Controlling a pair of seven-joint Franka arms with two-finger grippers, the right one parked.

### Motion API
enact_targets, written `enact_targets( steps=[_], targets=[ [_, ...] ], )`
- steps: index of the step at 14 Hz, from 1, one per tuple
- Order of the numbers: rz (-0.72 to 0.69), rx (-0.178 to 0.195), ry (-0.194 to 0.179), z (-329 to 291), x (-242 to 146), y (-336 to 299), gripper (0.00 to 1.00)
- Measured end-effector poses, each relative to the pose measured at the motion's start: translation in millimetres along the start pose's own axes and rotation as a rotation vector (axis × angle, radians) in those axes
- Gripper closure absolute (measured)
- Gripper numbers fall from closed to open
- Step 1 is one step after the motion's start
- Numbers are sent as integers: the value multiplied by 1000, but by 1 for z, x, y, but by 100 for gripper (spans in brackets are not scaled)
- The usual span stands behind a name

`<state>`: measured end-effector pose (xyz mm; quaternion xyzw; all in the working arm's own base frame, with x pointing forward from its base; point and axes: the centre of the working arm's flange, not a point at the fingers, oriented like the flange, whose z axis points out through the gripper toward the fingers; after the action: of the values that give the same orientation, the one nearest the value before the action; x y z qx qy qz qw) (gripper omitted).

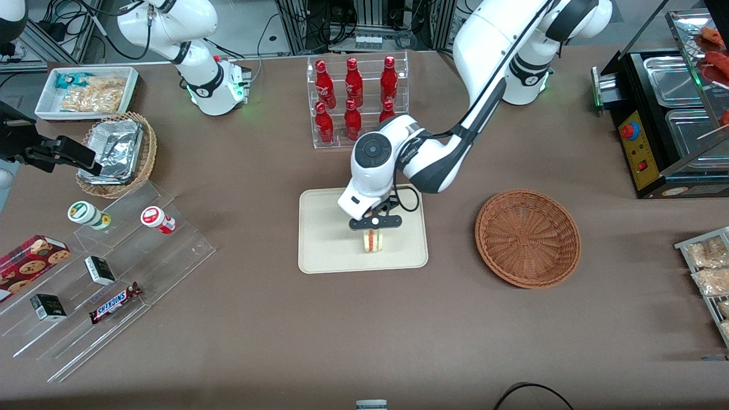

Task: Place sandwich from basket to tray
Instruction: 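Carry the sandwich over the cream tray and lower it down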

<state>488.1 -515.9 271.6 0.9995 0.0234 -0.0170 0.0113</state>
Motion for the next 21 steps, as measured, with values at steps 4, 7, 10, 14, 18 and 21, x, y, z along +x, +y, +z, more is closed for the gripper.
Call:
enact_targets(
  steps=[4, 7, 10, 14, 18, 21],
  targets=[
    [32, -3, -5, 32, -15, 15, 83],
    [43, -6, 8, 49, -13, 16, 57],
    [29, -19, 32, 36, -5, 17, 24],
    [-51, 9, 63, -43, 8, 3, 0],
    [-207, 33, 139, -133, 25, -58, 0],
    [-357, 87, 96, -195, 35, -137, 0]
  ],
)
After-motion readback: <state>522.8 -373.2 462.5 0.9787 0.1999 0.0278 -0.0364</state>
